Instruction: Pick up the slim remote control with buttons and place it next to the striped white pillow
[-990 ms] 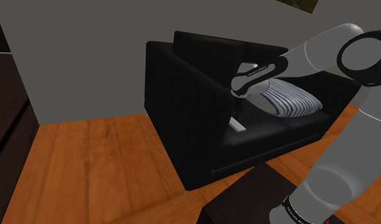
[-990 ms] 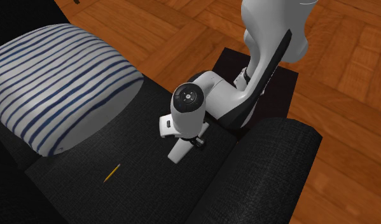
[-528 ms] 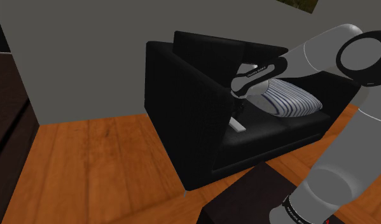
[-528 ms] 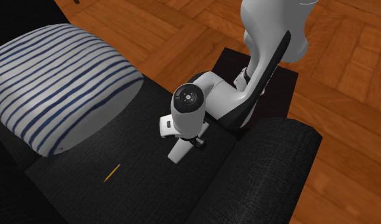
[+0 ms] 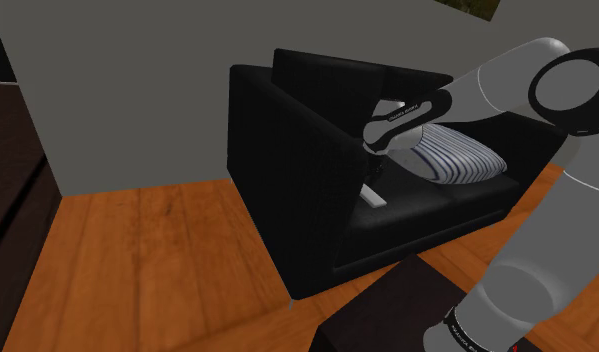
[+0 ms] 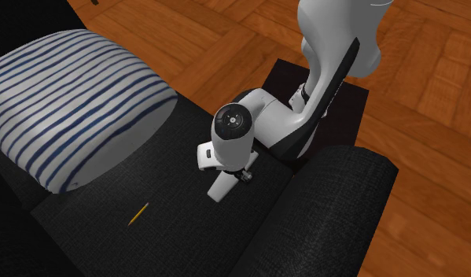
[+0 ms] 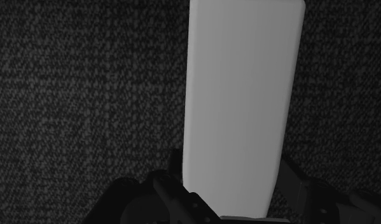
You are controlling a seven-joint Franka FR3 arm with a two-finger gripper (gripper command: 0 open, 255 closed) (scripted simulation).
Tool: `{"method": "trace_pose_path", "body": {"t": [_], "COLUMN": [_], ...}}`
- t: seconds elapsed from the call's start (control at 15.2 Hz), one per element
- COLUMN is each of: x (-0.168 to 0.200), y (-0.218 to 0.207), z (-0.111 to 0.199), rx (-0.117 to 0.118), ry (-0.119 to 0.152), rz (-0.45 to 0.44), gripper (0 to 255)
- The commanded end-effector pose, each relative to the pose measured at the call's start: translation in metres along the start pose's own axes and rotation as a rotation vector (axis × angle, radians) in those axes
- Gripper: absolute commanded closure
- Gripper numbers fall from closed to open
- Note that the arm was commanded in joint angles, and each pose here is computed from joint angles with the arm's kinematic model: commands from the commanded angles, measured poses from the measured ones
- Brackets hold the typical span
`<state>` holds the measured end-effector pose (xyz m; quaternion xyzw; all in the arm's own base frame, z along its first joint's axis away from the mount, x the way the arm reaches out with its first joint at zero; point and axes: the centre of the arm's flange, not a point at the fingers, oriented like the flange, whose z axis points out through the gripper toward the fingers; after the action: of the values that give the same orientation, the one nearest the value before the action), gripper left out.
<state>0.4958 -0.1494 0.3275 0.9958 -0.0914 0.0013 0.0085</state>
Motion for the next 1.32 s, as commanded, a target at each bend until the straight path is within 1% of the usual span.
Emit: {"method": "trace_pose_path", "body": {"t": [0.0, 0.07, 1.25], "x": [0.0, 0.0, 0.001], "y": [0.0, 0.0, 0.002], "z": [0.0, 0.0, -0.095], "rx": [0.0, 0.0, 0.0], "ry": [0.0, 0.0, 0.0], "rz": [0.0, 0.0, 0.0], "gripper": [255, 255, 255]}}
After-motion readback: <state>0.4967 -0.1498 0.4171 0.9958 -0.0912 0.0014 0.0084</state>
